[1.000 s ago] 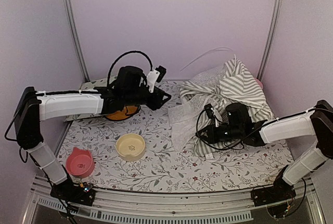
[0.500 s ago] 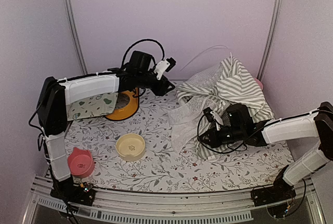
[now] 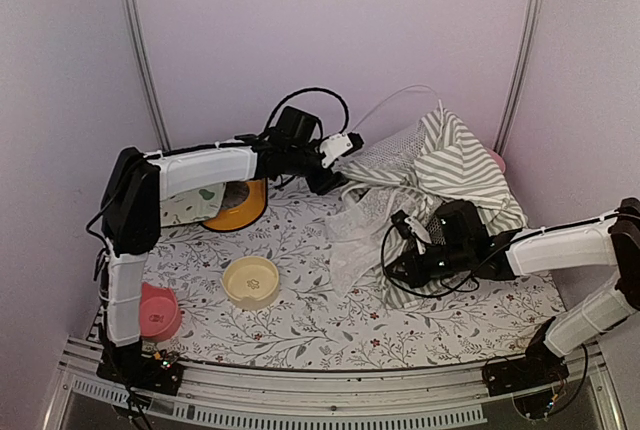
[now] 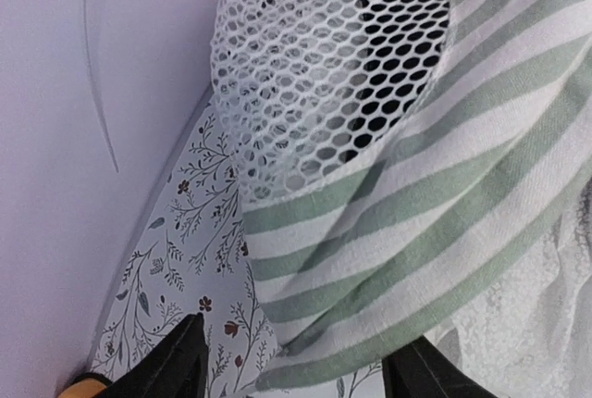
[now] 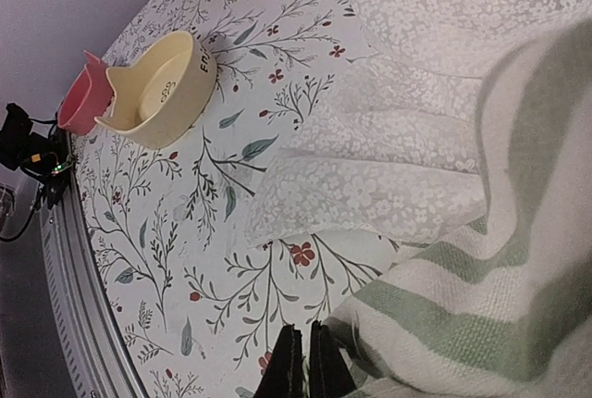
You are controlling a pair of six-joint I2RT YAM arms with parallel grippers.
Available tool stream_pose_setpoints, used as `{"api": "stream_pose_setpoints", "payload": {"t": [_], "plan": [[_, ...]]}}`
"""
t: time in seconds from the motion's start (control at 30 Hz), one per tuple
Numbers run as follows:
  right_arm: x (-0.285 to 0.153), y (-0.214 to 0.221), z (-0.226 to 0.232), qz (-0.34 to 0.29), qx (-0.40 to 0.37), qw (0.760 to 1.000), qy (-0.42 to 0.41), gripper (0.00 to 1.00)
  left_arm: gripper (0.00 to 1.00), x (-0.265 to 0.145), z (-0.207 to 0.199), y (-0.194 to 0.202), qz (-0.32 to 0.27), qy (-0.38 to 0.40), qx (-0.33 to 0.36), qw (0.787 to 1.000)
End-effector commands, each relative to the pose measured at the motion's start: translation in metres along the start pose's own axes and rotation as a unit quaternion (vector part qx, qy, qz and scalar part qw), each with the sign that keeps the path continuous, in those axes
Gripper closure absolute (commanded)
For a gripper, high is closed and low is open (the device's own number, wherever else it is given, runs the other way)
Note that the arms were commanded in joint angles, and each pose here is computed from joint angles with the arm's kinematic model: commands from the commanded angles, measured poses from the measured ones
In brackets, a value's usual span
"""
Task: Set up the pet tent
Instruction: Rotate the tent at the center of the board.
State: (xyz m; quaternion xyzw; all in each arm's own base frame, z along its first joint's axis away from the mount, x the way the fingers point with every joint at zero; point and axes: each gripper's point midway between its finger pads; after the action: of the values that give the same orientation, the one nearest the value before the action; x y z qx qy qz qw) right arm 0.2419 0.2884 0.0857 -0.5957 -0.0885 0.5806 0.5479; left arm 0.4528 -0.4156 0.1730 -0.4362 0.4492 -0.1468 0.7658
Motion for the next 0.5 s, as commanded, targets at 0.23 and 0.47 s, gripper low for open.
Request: {"api": "stream_pose_setpoints", "payload": {"t": [0.23, 0.47], "plan": [[-0.014, -0.017, -0.015, -0.014, -0.002, 0.999, 0.052, 0.91, 0.95, 0.023, 0.002, 0.001, 0.013, -0.055, 0.068, 0.996], [-0.039, -0.018, -0.025, -0.022, 0.03, 0.994, 0.106, 0.62, 1.0, 0.007, 0.016, -0.018, -0.019, -0.088, 0.04, 0.995]]}}
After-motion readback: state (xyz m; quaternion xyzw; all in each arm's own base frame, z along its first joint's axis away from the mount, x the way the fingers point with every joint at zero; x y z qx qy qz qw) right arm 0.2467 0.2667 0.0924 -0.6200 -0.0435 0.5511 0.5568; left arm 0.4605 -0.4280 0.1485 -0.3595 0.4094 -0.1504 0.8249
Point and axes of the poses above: each gripper's point midway between its finger pads, its own x axis out along the fingers, its own z axis along the line the jaws close on, y = z × x, and after that the axes turned 12 degrees about -x, right-handed
